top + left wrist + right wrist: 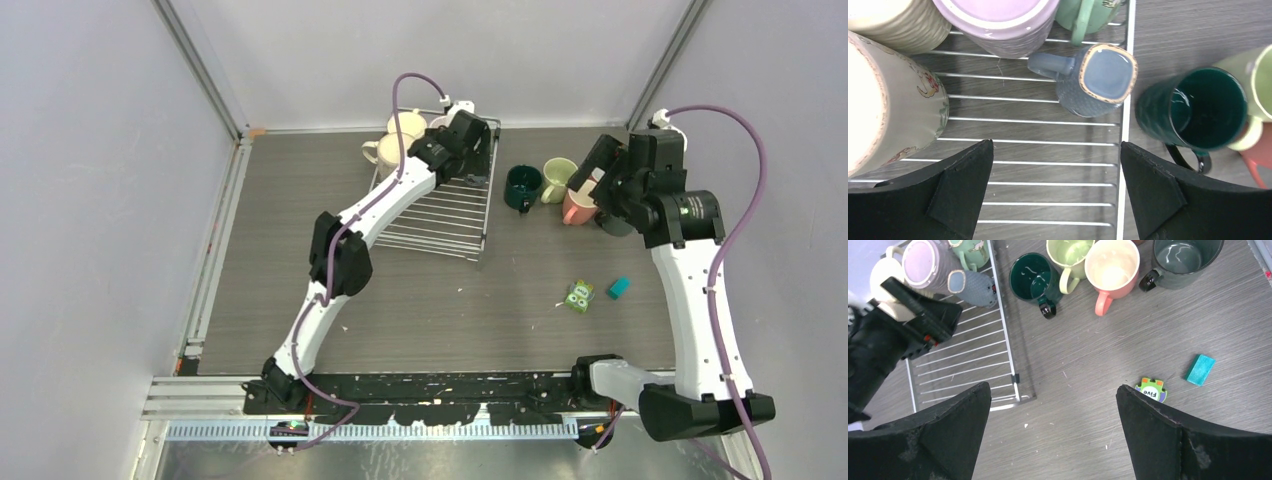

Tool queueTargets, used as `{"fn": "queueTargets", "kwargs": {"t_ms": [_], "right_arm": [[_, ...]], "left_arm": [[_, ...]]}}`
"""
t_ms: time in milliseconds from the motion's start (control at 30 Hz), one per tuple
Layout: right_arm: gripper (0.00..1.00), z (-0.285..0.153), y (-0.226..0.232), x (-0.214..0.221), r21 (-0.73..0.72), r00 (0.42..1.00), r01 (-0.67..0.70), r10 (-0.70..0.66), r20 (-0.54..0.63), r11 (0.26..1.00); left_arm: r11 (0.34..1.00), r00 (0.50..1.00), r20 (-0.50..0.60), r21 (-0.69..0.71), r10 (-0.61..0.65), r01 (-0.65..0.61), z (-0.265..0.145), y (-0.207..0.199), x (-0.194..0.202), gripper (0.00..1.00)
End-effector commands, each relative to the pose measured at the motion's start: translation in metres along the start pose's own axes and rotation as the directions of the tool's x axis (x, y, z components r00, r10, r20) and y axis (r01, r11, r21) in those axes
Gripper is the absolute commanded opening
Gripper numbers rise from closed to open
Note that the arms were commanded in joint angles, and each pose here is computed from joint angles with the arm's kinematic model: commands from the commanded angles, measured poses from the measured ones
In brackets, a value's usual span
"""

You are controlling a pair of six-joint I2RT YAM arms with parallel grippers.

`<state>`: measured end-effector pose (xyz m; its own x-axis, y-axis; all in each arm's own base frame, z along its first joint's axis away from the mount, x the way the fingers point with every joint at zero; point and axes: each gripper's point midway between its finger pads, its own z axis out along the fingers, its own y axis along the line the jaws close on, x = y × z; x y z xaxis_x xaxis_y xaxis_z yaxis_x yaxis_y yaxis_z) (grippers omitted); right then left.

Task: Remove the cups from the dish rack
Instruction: Unload the cup from the dish rack.

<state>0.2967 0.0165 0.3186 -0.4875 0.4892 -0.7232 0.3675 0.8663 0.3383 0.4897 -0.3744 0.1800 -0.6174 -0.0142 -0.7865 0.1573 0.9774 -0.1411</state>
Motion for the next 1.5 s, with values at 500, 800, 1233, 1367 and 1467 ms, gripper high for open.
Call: {"fn": "queueTargets", "kwargs": {"t_ms": [500,800,1233,1367,1467], "right_arm": [[1.00,-0.028,0.001,0.022,-0.076,1.000,-0.006,0.004,-0.029,0.997],[1.00,-0.037,0.006,0.025,-0.118,0.999,-0.012,0.008,-0.033,0.993],[1.00,-0.041,0.005,0.032,-0.140,0.999,0.014,-0.020,-0.039,0.990],[1.00,-0.037,0.006,0.032,-0.144,0.999,0.022,-0.028,-0.040,0.989],[1.00,-0.034,0.008,0.033,-0.151,0.998,0.023,-0.030,-0.047,0.988]], "left_arm": [[0.991,0.969,0.209,0.029,-0.131,0.128,0.023,-0.032,-0.036,1.00],[0.984,0.949,0.274,-0.038,-0.158,0.174,0.040,-0.023,-0.039,1.00],[0.971,0.930,0.348,-0.153,-0.119,0.181,0.062,-0.006,-0.037,1.00],[0.971,0.937,0.339,-0.180,-0.087,0.156,0.060,0.001,-0.035,1.00],[0.971,0.941,0.330,-0.188,-0.078,0.147,0.055,0.004,-0.033,0.99]]}}
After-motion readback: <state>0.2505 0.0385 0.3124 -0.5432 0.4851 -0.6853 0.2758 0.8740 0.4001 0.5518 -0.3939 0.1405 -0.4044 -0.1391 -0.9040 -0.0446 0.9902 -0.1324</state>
